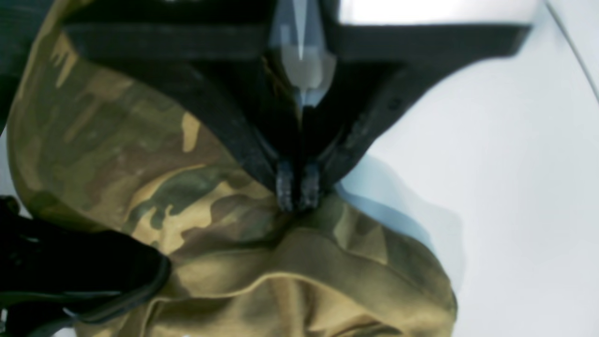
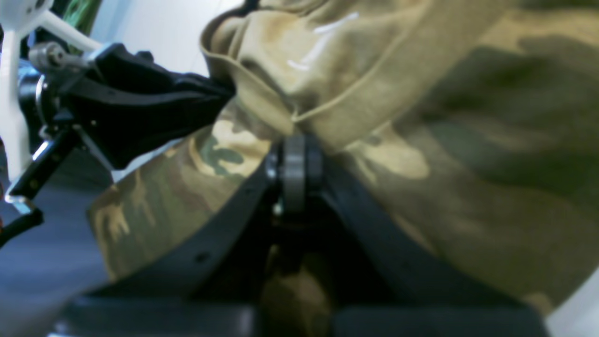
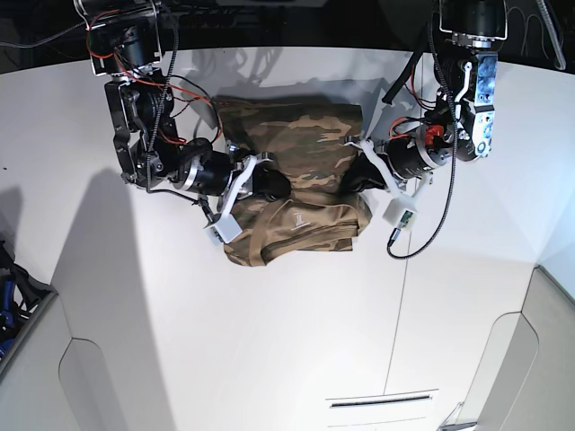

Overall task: Fold the T-shirt properly
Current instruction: 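Press the bundle's sides inward with both grippers to square it, then open both grippers and lift them away from the folded shirt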

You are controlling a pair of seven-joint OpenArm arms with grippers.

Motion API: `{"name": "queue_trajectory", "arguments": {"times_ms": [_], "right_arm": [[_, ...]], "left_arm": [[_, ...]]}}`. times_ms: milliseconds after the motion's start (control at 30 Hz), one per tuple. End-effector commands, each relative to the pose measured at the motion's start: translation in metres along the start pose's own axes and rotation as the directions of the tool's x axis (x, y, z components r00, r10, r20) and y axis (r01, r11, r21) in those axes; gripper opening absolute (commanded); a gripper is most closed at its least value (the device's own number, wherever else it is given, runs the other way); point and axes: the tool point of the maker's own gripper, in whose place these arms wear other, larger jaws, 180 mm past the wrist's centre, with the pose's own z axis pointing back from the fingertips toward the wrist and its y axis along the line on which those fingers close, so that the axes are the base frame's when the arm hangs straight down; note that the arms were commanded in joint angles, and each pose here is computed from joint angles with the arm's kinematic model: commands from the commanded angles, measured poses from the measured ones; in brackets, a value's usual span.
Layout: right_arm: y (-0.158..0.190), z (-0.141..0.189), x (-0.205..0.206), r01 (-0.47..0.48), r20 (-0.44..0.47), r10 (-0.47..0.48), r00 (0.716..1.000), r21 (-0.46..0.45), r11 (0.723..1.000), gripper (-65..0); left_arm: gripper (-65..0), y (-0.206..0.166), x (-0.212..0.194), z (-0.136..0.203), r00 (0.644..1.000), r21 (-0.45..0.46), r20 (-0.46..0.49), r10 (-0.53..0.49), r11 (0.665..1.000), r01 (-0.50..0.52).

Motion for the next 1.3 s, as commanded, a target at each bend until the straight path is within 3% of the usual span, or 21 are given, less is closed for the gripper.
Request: {"name": "queue_trajectory", "arguments": {"times_ms": [0,233,433,767,1033,1267], "right_arm": [[0.004,0.004,0.012,-0.029,0.010,0.029,1.000,0.003,1.000,-65.0],[0.047,0.026,0.045,-0.141,0.054,0.137,0.989,0.086,0.986,-65.0],[0.075,0.044,0.060,-0.235,0.085,0.226,0.970,0.116,0.965,-65.0],[0.071,0.036,-0.006,-0.112,0.012,0.112,0.994,0.108,0.988,-65.0],[0.043,0.023,-0.043,-0.050,-0.066,0.052,0.996,0.030,0.998,-65.0],[0.033,0.017,-0.058,0.001,-0.082,0.000,0.997,0.019,1.000,-65.0]], "left_arm": [[-63.0,-0.002,0.016,0.003,0.999,-0.010,0.029,-0.027,1.000,0.027],[-63.0,-0.031,0.052,0.027,0.986,-0.035,0.092,-0.141,0.989,0.145],[-63.0,-0.049,0.038,0.044,0.980,-0.043,0.078,-0.184,0.981,0.188],[-63.0,-0.071,-0.015,0.054,0.994,-0.099,0.022,-0.105,0.989,0.106],[-63.0,-0.058,-0.035,0.042,0.997,-0.051,-0.007,-0.081,0.995,0.080],[-63.0,-0.048,-0.057,0.034,0.998,-0.044,-0.061,-0.027,0.999,0.024]]}}
